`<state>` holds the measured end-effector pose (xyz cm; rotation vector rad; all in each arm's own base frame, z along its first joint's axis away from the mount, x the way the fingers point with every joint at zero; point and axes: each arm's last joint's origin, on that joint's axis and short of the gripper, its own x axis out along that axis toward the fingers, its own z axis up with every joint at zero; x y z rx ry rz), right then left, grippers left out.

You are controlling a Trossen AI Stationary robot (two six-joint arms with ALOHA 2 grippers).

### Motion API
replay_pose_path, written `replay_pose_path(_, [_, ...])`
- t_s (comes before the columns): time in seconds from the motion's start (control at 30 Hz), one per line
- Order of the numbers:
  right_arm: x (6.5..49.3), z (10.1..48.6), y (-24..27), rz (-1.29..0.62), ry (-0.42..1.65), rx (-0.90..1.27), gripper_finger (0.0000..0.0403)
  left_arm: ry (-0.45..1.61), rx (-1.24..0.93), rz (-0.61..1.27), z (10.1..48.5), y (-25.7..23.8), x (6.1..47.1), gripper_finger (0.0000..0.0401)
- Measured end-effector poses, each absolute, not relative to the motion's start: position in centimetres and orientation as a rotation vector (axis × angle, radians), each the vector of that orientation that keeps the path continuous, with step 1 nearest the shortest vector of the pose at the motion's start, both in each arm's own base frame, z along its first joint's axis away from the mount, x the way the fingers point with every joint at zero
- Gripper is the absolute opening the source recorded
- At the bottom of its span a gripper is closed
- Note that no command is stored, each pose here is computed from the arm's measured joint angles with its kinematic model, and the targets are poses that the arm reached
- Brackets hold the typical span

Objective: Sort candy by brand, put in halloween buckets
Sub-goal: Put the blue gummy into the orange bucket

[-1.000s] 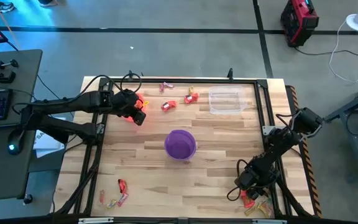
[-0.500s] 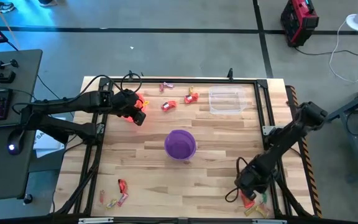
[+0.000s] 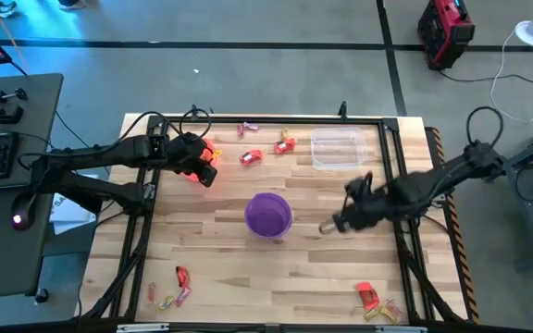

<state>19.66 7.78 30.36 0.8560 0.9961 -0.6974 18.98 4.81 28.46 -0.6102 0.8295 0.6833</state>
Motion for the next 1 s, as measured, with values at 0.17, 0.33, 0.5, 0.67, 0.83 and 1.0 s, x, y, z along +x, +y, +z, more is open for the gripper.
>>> replay_pose_path(0.17, [22.5, 31.1, 4.0, -0.599, 0.805, 0.789, 0.0000, 0.654, -0.717, 0.499, 29.9, 4.6, 20.2, 0.0161])
replay_pose_path(0.33, [27.7, 30.8, 0.2, -0.365, 0.600, 0.713, 0.0000, 0.323, -0.734, 0.255, 33.8, 4.1, 20.4, 0.0161])
replay_pose_path(0.5, [33.1, 29.7, -3.2, -0.192, 0.365, 0.666, 0.0000, 0.048, -0.746, 0.269, 37.0, 3.9, 18.0, 0.0161])
replay_pose_path(0.67, [37.2, 26.8, -4.9, -0.135, 0.230, 0.702, 0.0000, -0.185, -0.699, 0.326, 39.4, 3.7, 15.5, 0.0161])
replay_pose_path(0.83, [41.1, 24.8, -5.7, -0.130, 0.185, 0.723, 0.0000, -0.292, -0.619, 0.446, 40.3, 3.8, 14.1, 0.0161])
replay_pose_path(1.0, [45.2, 24.0, -6.8, -0.151, 0.159, 0.716, 0.0000, -0.271, -0.566, 0.475, 40.2, 3.9, 14.2, 0.0161])
